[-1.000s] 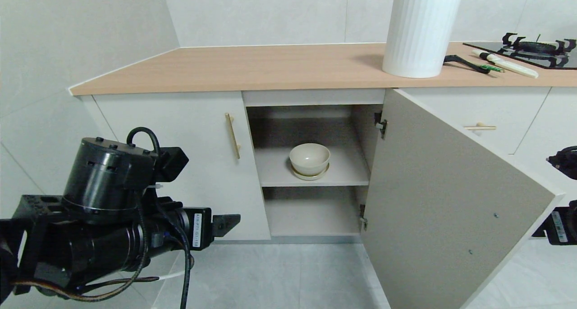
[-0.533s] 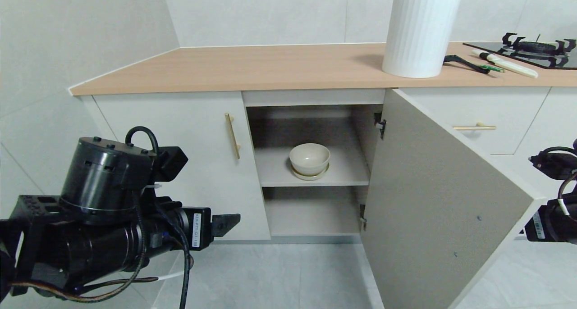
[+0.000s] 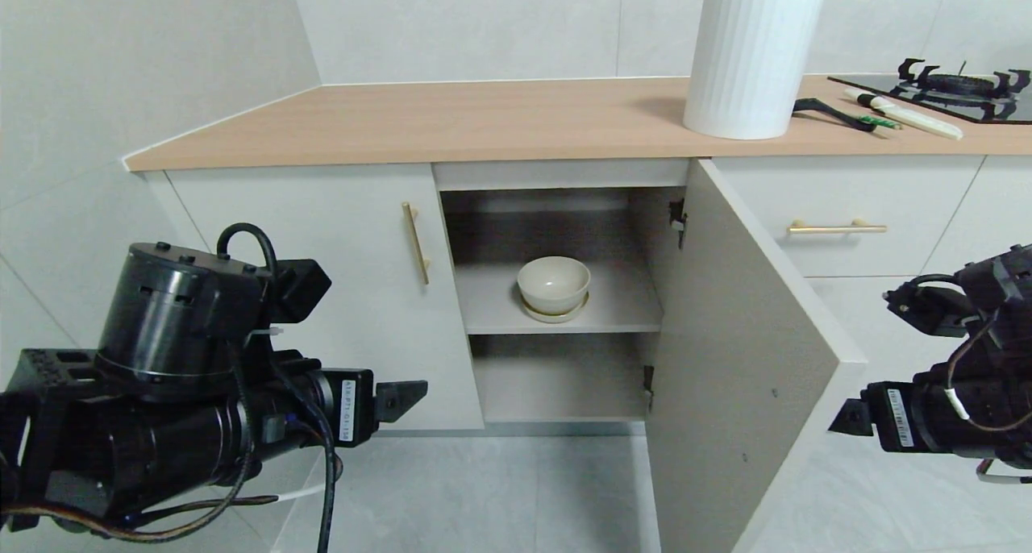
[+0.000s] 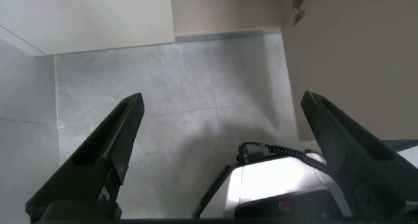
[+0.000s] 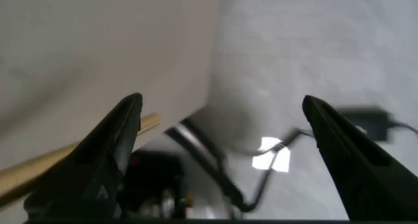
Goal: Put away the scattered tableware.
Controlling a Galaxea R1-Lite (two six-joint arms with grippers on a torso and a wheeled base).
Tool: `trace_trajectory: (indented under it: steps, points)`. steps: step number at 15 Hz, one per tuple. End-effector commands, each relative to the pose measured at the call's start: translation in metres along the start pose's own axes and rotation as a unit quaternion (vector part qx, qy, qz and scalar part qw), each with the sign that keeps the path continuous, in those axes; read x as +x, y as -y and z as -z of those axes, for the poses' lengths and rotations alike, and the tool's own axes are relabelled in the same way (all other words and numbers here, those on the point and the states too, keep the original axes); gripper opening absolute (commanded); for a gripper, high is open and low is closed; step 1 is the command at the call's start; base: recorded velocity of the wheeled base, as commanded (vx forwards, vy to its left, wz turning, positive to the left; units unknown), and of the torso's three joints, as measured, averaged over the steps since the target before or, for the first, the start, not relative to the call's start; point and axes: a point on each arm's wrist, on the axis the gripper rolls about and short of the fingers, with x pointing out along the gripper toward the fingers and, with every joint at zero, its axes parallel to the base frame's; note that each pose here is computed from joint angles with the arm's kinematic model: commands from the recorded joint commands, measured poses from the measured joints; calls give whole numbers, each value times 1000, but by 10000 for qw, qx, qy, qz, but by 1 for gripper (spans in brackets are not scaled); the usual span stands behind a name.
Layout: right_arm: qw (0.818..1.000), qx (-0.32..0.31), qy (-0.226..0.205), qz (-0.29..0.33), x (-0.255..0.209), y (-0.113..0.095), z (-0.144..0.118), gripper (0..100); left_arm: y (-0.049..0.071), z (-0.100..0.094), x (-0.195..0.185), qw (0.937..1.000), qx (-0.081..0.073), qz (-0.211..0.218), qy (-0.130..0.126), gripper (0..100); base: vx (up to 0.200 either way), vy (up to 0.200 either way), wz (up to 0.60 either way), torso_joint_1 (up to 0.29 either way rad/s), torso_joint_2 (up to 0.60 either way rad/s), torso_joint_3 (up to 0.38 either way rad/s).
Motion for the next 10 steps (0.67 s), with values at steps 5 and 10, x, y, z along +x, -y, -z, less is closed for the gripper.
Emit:
trace_trajectory:
  steps: [5,10]
  points:
    - [9984,-157,274,-467,28,-21,12,100,0,1,0,10000,7,-9,-14,100,0,0,0,0,0,0]
    - [9957,-174,429,-800,48,-43,9,100,0,0,0,10000,4,-4,0,100,0,0,0,0,0,0]
